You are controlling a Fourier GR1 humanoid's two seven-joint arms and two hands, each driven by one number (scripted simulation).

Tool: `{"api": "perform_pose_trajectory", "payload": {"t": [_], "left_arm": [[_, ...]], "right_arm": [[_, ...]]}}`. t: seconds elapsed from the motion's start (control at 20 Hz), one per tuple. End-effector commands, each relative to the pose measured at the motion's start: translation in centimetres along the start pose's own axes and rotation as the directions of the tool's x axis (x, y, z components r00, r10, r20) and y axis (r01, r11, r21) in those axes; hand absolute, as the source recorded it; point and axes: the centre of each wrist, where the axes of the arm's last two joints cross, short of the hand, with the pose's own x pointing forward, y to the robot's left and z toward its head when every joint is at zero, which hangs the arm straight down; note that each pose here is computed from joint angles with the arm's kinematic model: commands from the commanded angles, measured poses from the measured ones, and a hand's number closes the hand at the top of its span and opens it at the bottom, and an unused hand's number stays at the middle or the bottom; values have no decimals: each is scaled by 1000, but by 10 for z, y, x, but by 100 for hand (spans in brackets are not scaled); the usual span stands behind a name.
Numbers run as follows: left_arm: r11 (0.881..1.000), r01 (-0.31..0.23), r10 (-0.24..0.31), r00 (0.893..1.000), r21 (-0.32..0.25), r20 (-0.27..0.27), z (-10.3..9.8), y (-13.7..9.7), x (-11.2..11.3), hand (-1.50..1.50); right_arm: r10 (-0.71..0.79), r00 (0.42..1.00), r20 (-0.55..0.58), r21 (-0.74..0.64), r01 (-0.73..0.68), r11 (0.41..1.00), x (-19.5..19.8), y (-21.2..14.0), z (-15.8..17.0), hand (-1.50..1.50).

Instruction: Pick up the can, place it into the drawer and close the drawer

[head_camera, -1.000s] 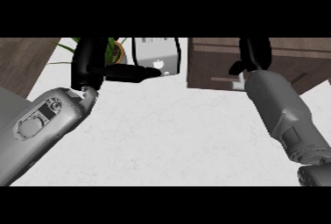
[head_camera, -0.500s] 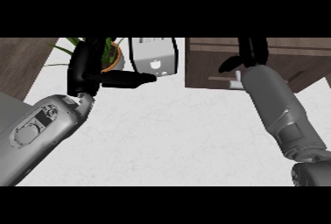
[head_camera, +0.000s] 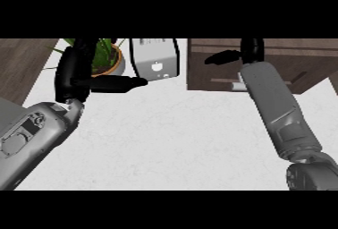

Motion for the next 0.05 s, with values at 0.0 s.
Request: {"api": "perform_pose_trajectory", "payload": {"t": [0.0], "left_arm": [[1000, -3, 3, 1000, 15, -4, 4, 3, -11, -150]], "right_arm": [[-138, 990, -17, -74, 137, 988, 27, 11, -11, -150]]}}
